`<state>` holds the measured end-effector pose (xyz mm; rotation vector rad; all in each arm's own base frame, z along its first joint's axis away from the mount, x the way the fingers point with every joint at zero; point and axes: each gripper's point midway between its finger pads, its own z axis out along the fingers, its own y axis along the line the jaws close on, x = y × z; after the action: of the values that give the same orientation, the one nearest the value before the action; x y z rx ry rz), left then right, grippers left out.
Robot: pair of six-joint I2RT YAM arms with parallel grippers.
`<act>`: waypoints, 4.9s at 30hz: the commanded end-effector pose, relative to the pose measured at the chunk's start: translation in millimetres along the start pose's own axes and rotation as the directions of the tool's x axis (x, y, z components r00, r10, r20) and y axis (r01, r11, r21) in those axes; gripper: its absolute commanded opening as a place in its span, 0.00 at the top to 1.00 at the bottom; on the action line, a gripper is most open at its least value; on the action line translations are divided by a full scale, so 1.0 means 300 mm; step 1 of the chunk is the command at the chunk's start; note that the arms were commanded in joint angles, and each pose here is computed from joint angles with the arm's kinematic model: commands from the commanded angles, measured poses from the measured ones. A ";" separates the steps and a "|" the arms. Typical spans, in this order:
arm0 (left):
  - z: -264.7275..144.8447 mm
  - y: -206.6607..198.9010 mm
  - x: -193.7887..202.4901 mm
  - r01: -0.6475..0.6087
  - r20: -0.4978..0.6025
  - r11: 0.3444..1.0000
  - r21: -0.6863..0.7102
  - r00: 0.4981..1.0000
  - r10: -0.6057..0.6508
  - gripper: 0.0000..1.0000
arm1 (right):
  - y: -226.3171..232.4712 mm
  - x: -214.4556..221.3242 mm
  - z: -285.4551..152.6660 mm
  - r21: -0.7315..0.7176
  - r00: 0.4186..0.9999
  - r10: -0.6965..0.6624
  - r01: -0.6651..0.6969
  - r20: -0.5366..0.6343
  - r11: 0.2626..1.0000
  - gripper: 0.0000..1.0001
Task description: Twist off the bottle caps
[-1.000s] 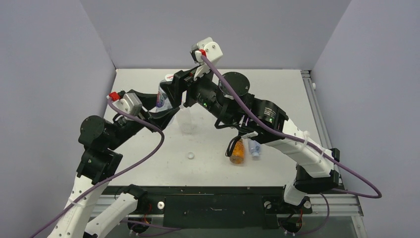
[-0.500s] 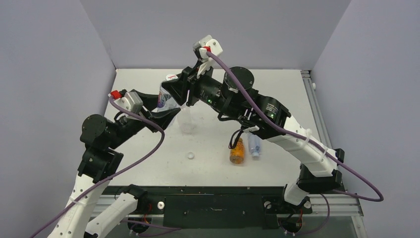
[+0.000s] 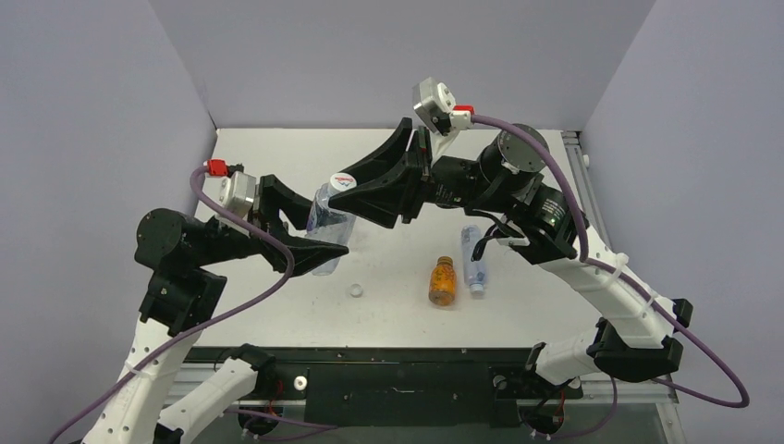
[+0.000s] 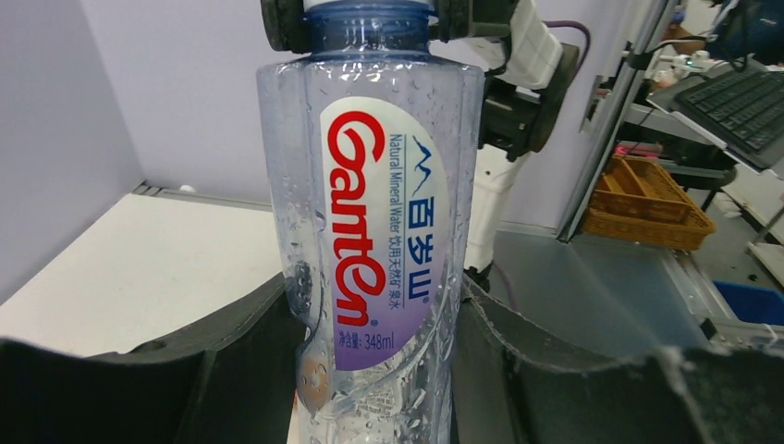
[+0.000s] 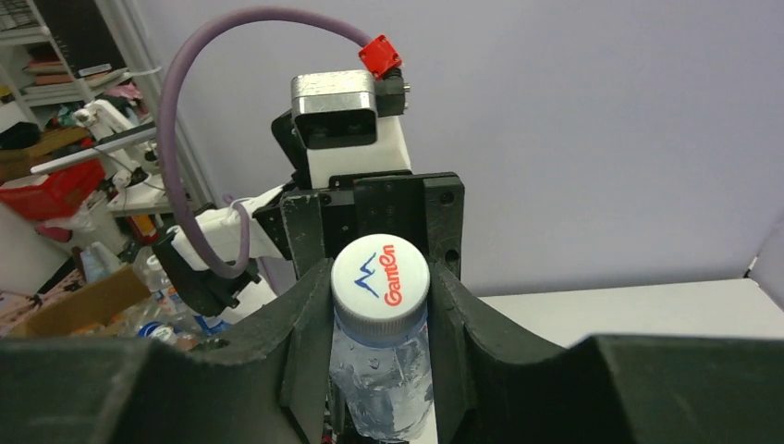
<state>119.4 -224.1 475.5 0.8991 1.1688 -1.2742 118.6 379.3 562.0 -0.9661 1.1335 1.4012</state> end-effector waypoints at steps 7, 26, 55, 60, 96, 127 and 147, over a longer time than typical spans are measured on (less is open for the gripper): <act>-0.003 0.048 0.006 -0.089 -0.001 0.994 -0.064 0.996 0.089 1.00 | -0.129 -0.134 -0.060 0.311 0.990 -0.091 0.055 0.104 0.949 0.22; -0.129 0.341 0.014 -0.430 -0.124 0.757 -0.491 0.895 0.428 1.00 | -0.308 -0.027 0.076 0.671 0.999 -0.021 -0.017 0.048 0.741 0.25; 0.008 -0.026 0.023 0.037 -0.029 0.997 0.074 0.999 -0.035 1.00 | 0.242 -0.178 -0.050 -0.315 0.987 0.001 0.049 0.159 0.948 1.00; 0.009 -0.029 0.025 0.053 -0.035 0.995 0.078 0.998 -0.051 1.00 | 0.278 -0.159 -0.060 -0.382 0.992 0.012 0.038 0.129 0.923 1.00; -0.093 0.309 0.028 -0.350 -0.074 0.826 -0.442 0.932 0.356 1.00 | -0.261 -0.045 0.050 0.608 0.999 -0.033 0.011 0.025 0.794 0.51; 0.002 0.056 0.071 -0.048 -0.037 0.998 -0.039 0.998 0.047 1.00 | -0.007 -0.124 -0.119 0.107 0.991 -0.124 0.120 0.040 0.987 1.00; -0.057 0.273 0.018 -0.154 0.035 0.906 -0.394 0.983 0.182 1.00 | -0.495 0.997 -0.450 0.755 0.893 0.299 0.067 -0.336 0.652 1.00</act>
<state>183.6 -208.1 444.9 0.7248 1.2199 -0.9292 213.8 309.1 263.6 -0.6731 1.9059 0.7316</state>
